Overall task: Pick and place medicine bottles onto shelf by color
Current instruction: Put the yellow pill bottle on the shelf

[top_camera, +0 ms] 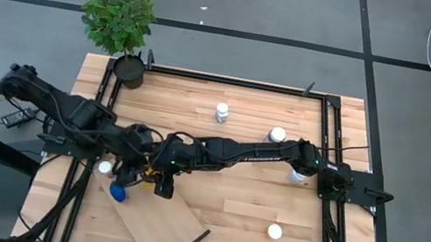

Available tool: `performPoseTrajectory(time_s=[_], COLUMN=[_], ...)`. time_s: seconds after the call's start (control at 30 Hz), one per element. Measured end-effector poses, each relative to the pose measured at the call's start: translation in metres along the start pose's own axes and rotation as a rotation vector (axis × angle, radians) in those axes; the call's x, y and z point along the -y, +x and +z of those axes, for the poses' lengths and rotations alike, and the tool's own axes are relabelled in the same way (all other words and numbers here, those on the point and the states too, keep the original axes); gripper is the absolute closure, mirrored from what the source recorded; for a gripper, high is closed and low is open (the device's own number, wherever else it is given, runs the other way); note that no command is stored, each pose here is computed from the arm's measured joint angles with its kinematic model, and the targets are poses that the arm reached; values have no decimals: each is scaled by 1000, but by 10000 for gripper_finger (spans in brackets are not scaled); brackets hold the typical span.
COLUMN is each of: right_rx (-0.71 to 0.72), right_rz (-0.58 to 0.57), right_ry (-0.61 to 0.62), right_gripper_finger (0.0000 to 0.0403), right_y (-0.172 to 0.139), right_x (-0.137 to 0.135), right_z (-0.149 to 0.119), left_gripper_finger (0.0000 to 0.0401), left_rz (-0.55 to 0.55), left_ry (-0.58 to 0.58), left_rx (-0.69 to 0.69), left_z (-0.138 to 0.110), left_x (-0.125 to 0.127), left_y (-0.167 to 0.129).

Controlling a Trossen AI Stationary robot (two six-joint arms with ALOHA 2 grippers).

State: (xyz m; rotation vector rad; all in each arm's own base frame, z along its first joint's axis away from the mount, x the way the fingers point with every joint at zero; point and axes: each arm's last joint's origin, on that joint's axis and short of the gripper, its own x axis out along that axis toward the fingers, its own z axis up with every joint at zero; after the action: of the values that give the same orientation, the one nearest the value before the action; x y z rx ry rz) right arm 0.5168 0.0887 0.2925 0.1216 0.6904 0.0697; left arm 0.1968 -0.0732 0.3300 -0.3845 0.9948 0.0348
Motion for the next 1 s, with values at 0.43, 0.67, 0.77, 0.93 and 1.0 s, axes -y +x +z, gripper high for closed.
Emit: performPoseTrajectory(time_s=[0.43,0.67,0.77,0.93,1.0], right_rx=[3,8,11,10,10], right_rz=[3,3,3,3,3], right_ry=[10,10,10,7,7], right_gripper_finger=[159,159,159,159,159], right_y=[0,0,0,0,0], right_x=[-1,-1,-1,-1,-1], right_z=[0,1,1,1,1], left_gripper_finger=[311,311,313,318,317], left_rz=[13,29,46,50,50], left_ry=[4,5,7,13,13], left_rx=[-7,-26,-50,-56,-57], left_z=[0,-2,-4,-4,-4], left_x=[0,-1,-3,-3,-3], left_y=[2,3,3,3,3])
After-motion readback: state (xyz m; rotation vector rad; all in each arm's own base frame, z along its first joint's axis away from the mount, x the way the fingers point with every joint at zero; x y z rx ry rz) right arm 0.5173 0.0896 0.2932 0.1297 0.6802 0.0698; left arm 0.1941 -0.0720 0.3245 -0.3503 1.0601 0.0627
